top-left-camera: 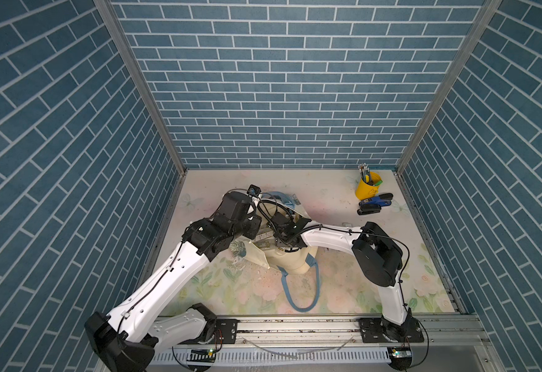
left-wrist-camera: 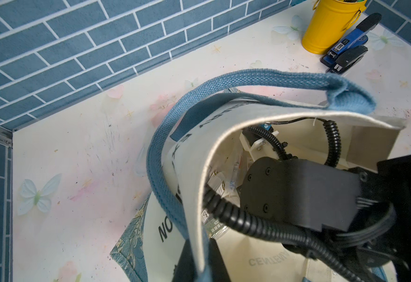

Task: Take out the compass set from the canvas bag
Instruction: Pick up the compass set from the canvas bag.

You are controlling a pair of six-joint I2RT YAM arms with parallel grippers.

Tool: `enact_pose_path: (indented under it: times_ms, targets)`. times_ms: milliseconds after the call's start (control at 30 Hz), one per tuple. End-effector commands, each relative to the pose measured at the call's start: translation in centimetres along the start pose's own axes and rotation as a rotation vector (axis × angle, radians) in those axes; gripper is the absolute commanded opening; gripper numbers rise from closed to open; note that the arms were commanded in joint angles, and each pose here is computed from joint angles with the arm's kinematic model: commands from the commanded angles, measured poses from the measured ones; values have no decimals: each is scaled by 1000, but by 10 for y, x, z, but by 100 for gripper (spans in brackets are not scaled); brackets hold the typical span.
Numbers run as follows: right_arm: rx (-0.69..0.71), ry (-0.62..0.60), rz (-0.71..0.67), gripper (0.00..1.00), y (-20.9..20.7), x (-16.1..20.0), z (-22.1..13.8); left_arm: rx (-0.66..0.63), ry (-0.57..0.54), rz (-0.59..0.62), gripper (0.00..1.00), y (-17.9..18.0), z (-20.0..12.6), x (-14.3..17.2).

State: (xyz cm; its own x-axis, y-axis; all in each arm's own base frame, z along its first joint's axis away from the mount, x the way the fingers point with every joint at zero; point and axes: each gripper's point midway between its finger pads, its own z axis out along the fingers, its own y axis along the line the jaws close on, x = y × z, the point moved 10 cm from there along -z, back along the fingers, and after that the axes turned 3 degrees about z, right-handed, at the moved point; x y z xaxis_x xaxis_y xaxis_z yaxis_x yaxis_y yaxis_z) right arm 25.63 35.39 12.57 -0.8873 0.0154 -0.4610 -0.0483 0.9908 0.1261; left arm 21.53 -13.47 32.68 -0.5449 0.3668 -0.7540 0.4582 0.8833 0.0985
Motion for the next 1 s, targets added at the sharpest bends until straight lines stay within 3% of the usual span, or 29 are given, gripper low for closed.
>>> enact_pose_path:
  times_ms: [0, 367, 600, 767, 967]
  targets:
    - [-40, 5, 39, 71, 11, -12, 3, 59, -73, 6, 0, -5, -9, -8]
    - [-4, -7, 8, 50, 3, -16, 7, 53, -71, 8, 0, -4, -8, -8]
    - [30, 0, -22, 49, 2, -15, 10, 50, -70, 9, 0, -4, -8, -8]
    - [58, 27, -51, 57, 4, -13, 18, 48, -70, 9, 0, -4, -8, -8]
    - [73, 33, -67, 57, 5, -12, 22, 44, -70, 9, 0, -3, -8, -8]
